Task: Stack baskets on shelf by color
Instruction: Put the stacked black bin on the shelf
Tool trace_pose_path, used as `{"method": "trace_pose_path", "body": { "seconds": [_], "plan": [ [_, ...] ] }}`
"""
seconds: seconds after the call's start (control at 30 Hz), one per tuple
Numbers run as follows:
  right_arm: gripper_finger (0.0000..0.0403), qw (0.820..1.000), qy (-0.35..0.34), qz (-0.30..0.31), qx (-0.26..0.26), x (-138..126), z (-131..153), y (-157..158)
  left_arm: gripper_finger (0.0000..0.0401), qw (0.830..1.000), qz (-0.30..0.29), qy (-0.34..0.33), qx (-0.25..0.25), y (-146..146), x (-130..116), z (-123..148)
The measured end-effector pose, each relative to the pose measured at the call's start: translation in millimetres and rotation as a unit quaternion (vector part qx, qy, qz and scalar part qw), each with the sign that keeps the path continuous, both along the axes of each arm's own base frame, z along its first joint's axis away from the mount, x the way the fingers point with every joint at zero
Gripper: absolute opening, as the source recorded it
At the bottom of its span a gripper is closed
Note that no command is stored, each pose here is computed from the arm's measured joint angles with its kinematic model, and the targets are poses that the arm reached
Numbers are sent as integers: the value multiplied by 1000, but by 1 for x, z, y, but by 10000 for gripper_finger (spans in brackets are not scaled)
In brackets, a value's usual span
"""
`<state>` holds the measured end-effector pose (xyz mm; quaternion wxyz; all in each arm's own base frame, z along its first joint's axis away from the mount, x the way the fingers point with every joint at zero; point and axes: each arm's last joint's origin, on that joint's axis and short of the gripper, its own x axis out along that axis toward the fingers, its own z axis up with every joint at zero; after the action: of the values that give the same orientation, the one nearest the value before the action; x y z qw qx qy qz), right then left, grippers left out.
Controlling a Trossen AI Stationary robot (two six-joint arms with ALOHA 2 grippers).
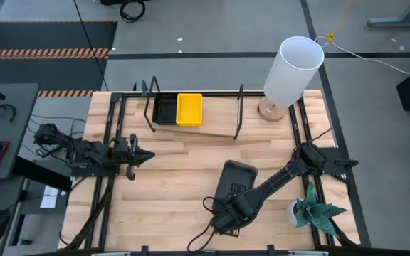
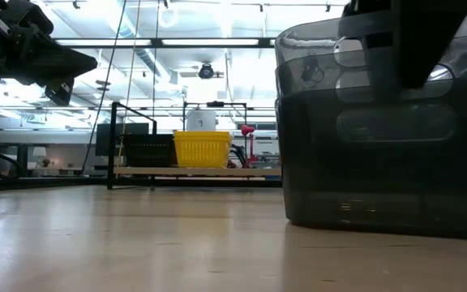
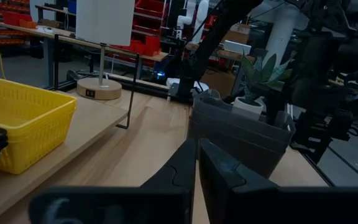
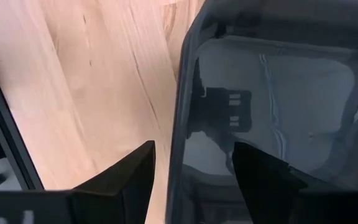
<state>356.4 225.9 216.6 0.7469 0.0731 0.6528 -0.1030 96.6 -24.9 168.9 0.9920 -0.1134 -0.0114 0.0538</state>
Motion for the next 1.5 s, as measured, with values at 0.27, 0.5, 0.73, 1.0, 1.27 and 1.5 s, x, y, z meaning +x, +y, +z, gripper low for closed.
{"method": "trace_pose_path", "body": {
  "seconds": [0.27,0.5,0.73,1.0,1.27,1.5],
  "plan": [
    [219,999,33,-8,-2,-7,-21,-3,36,1000,0,0,0,0,0,0],
    [217,999,41,-8,0,-8,-25,-4,28,1000,0,0,0,0,0,0],
    [191,999,42,-3,-1,-8,-25,-4,31,1000,0,0,0,0,0,0],
    [168,999,44,-4,-1,-9,-25,-4,32,1000,0,0,0,0,0,0],
    [167,998,62,-12,1,-10,-23,-8,28,1000,0,0,0,0,0,0],
    [167,998,61,-26,-4,-11,-23,-7,36,1000,0,0,0,0,0,0]
  ]
}}
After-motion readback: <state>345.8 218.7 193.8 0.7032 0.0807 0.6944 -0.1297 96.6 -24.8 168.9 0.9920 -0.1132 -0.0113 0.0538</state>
